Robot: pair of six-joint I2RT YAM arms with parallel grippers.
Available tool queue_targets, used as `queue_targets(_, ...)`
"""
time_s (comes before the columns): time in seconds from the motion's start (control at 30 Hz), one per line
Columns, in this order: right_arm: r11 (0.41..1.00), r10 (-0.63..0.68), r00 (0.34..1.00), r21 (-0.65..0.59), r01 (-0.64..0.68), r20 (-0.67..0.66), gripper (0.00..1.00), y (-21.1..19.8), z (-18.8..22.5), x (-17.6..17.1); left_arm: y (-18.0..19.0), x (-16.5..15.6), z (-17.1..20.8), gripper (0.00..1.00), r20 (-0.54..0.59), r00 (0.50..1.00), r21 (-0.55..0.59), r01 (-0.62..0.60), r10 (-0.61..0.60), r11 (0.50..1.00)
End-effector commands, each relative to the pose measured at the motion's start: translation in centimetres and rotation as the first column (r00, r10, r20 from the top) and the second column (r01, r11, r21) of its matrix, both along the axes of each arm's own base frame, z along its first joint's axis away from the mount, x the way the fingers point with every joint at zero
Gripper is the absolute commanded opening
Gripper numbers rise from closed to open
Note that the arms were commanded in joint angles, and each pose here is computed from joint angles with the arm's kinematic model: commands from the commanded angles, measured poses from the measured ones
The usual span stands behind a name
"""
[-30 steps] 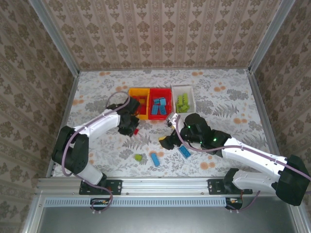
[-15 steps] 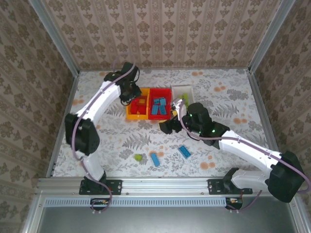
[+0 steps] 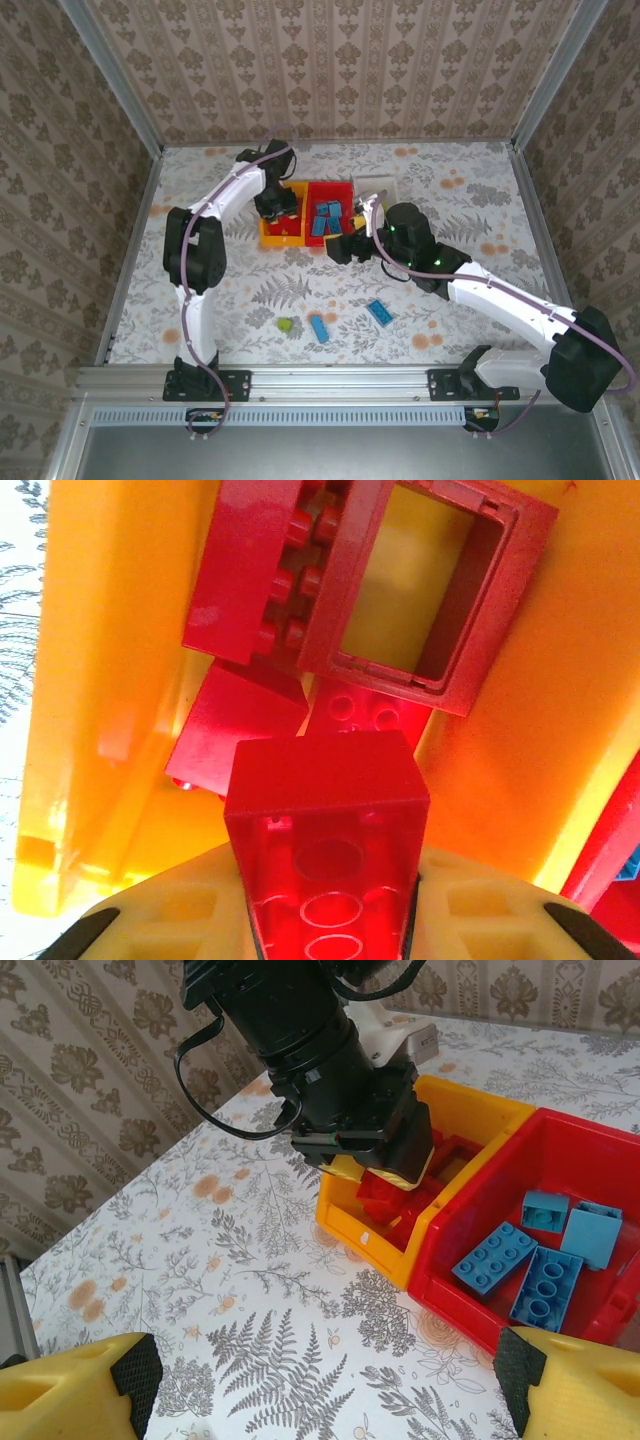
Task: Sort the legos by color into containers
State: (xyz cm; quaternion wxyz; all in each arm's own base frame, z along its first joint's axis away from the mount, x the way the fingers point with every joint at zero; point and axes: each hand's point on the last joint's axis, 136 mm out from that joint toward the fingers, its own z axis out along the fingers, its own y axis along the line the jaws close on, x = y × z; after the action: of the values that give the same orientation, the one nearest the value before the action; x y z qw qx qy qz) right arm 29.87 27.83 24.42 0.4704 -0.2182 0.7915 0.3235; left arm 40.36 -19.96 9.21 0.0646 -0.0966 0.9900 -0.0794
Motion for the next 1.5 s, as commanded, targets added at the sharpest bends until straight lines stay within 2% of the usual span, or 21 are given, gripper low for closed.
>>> queue_targets(0.0, 1.000, -0.030, 0.999, 0.004, 0.030, -0.019, 0.89, -0.2, -0.5, 0.5, 0.2, -0.7, 0.1, 0.42, -0.022, 0.999, 0.007, 0.031, -0.031, 0.999)
queue_targets(0.37, 0.999, -0.029, 0.999, -0.026, 0.028, -0.032, 0.89, -0.3, -1.4, 0.3, 0.5, -1.0, 2.2, 0.46, 0.020, 0.999, -0.007, 0.033, -0.033, 0.999)
queue_targets(0.47, 0.996, 0.013, 1.000, -0.091, -0.014, -0.017, 0.89, 0.4, -2.0, -0.4, 0.9, -1.1, 4.1, 0.47, 0.072, 0.997, -0.002, 0.018, -0.018, 1.000)
queue_targets(0.57, 0.974, 0.111, 0.994, -0.197, -0.109, -0.003, 0.88, 2.0, -3.2, -2.1, 2.0, -1.9, 7.2, 0.52, 0.155, 0.988, 0.003, -0.005, 0.004, 1.000)
queue_targets(0.73, 0.859, 0.354, 0.935, -0.391, -0.332, -0.016, 0.89, 6.0, -7.1, -7.0, 4.5, -6.6, 10.8, 0.58, 0.252, 0.967, -0.025, -0.014, 0.020, 1.000)
queue_targets(0.87, 0.747, 0.507, 0.859, -0.461, -0.478, -0.068, 0.90, 9.2, -10.5, -11.2, 7.0, -12.6, 11.0, 0.58, 0.260, 0.965, -0.057, -0.028, 0.042, 0.998)
queue_targets(0.97, 0.676, 0.567, 0.816, -0.500, -0.541, -0.116, 0.90, 11.1, -12.9, -13.3, 9.1, -17.0, 10.4, 0.59, 0.262, 0.964, -0.069, -0.038, 0.055, 0.997)
queue_targets(1.17, 0.606, 0.565, 0.803, -0.566, -0.559, -0.189, 0.90, 13.7, -16.6, -14.4, 12.8, -23.6, 9.2, 0.59, 0.267, 0.959, -0.056, -0.081, 0.093, 0.995)
queue_targets(1.47, 0.564, 0.469, 0.841, -0.641, -0.520, -0.270, 0.85, 14.4, -20.6, -12.8, 14.1, -27.5, 9.2, 0.59, 0.328, 0.935, -0.141, -0.093, 0.135, 0.986)
